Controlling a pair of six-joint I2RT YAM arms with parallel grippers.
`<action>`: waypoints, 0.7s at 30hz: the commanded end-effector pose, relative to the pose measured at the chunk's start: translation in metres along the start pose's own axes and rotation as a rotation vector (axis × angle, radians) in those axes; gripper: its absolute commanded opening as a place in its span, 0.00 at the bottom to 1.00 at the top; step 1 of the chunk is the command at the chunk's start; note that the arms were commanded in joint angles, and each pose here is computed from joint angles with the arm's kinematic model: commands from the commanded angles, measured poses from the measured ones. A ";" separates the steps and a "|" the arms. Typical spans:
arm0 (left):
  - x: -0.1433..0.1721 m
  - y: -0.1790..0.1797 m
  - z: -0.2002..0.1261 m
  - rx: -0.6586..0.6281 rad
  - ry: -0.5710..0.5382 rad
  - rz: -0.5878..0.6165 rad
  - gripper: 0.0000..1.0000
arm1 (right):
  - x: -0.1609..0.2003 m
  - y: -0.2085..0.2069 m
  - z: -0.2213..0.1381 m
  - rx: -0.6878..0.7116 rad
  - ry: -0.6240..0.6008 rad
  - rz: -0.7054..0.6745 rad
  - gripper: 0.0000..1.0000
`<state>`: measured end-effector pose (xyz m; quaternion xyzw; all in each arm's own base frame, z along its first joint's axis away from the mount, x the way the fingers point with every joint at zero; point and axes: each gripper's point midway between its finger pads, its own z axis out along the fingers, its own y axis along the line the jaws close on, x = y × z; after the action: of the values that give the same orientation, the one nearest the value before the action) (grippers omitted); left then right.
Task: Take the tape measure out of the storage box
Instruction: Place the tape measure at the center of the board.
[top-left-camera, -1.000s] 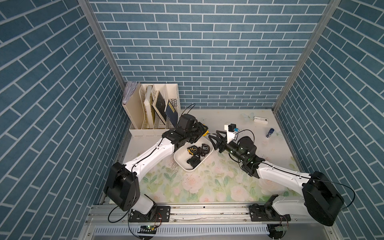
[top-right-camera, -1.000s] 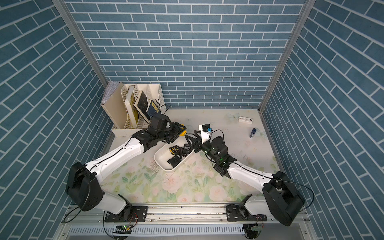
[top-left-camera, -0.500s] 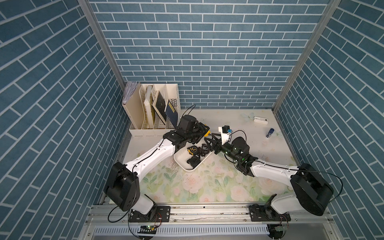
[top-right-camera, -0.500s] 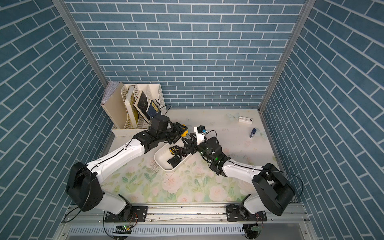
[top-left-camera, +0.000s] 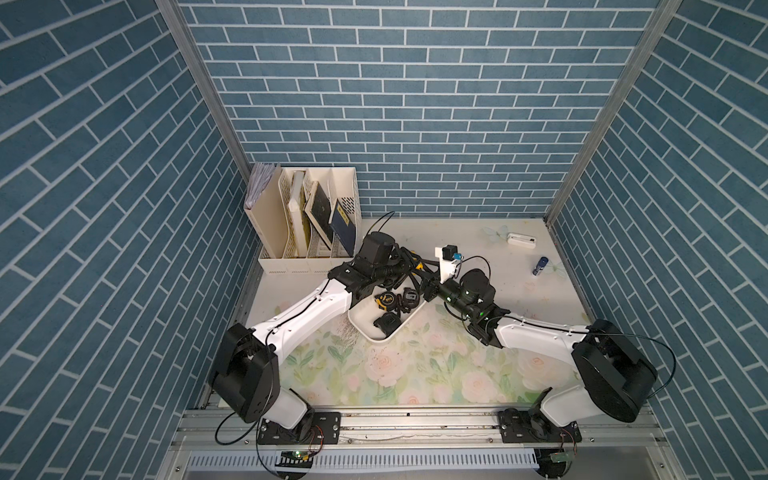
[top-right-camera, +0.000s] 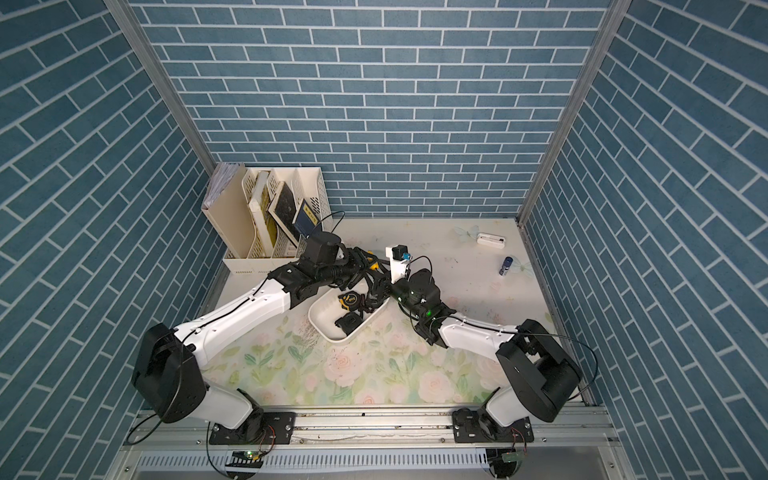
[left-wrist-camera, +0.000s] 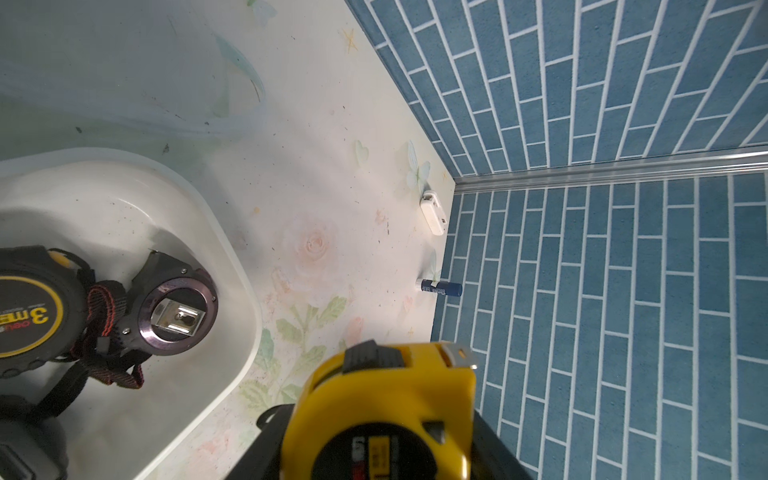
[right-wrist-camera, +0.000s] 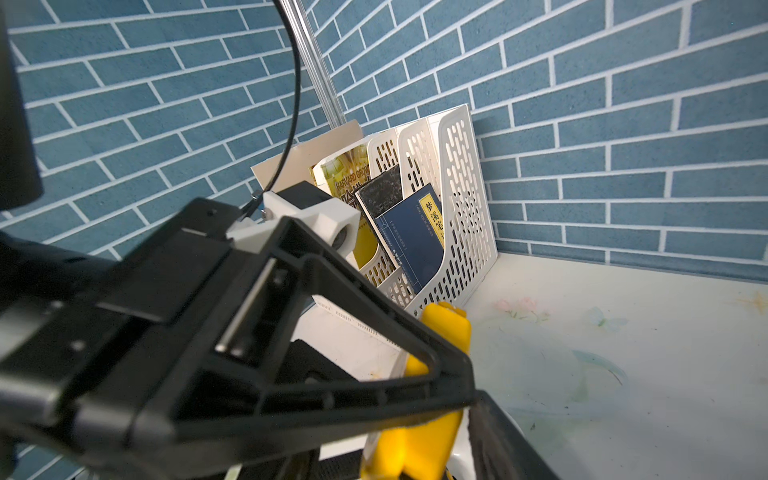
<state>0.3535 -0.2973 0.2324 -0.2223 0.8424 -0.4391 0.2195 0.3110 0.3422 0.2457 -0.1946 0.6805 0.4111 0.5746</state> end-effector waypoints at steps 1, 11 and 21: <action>0.002 -0.018 -0.008 0.069 0.000 0.012 0.00 | -0.015 0.004 0.007 -0.005 -0.058 -0.017 0.56; 0.006 -0.023 -0.009 0.097 0.016 0.016 0.00 | -0.018 -0.002 0.009 0.025 -0.089 -0.004 0.45; 0.009 -0.025 -0.009 0.120 0.026 0.020 0.00 | -0.018 -0.004 0.015 0.032 -0.088 0.003 0.21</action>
<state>0.3550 -0.3042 0.2435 -0.2133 0.8274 -0.4668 0.2282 0.3244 0.3411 0.2496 -0.1559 0.6778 0.4119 0.5887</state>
